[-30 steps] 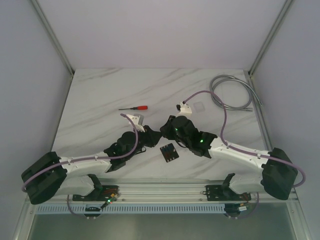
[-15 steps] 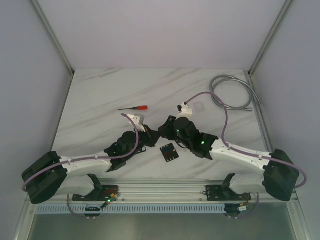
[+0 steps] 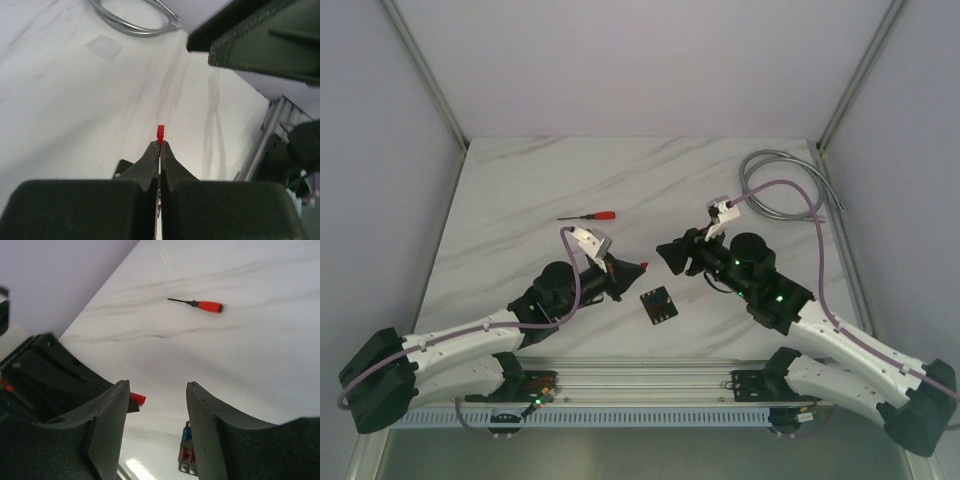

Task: Snap on the fuse box
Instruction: Pick up the fuse from the center of the board.

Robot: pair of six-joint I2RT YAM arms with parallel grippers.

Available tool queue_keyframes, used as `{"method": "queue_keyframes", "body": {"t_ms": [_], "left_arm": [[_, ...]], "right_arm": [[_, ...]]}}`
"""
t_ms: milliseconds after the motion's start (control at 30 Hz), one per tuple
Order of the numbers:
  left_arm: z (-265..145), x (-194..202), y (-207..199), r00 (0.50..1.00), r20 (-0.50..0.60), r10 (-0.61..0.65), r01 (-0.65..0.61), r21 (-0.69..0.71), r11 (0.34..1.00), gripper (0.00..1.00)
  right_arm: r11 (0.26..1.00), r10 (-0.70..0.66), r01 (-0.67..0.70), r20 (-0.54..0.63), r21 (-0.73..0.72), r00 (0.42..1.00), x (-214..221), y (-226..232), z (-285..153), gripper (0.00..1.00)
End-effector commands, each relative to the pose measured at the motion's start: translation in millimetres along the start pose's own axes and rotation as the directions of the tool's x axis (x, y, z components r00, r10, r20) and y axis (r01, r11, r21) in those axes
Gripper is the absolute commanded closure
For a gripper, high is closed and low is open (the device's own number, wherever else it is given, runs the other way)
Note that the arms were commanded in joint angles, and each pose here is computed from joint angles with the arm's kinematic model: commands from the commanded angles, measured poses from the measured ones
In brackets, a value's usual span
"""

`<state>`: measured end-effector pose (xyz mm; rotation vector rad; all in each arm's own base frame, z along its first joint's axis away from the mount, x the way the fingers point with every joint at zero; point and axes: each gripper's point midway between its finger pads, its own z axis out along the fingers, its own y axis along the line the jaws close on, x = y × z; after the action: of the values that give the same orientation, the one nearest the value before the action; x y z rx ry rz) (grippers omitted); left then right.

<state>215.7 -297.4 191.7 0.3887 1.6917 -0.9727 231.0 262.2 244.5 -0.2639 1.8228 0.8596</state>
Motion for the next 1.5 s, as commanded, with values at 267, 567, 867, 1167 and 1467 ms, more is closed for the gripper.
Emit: {"method": "queue_keyframes", "body": {"t_ms": [267,567,867,1167,1467], "left_arm": [[-27.7,-19.6,-71.3,0.979,-0.026,0.203,-0.177,0.385,0.906,1.0],[-33.2,-23.0,-86.1,0.976,-0.03,0.216,-0.179,0.458,0.871,1.0],[-34.5,-25.1,-93.4,0.977,-0.025,0.211,-0.172,0.491,0.854,1.0],[-34.1,-25.1,-98.3,0.979,-0.024,0.202,-0.161,0.515,0.842,1.0],[-33.7,-26.8,-98.1,0.98,-0.017,0.197,-0.161,0.511,0.844,1.0]], "right_arm": [[0.785,-0.399,0.351,0.017,-0.51,0.917,7.7,61.8,-52.9,0.48],[0.702,-0.444,0.376,0.042,-0.605,0.895,14.1,74.7,-63.9,0.53],[0.687,-0.453,0.375,0.036,-0.623,0.891,18.3,75.6,-63.2,0.66],[0.677,-0.464,0.365,0.015,-0.639,0.886,26.8,73.7,-61.5,0.71],[0.658,-0.473,0.356,0.004,-0.664,0.881,33.2,73.1,-66.3,0.86]]}}
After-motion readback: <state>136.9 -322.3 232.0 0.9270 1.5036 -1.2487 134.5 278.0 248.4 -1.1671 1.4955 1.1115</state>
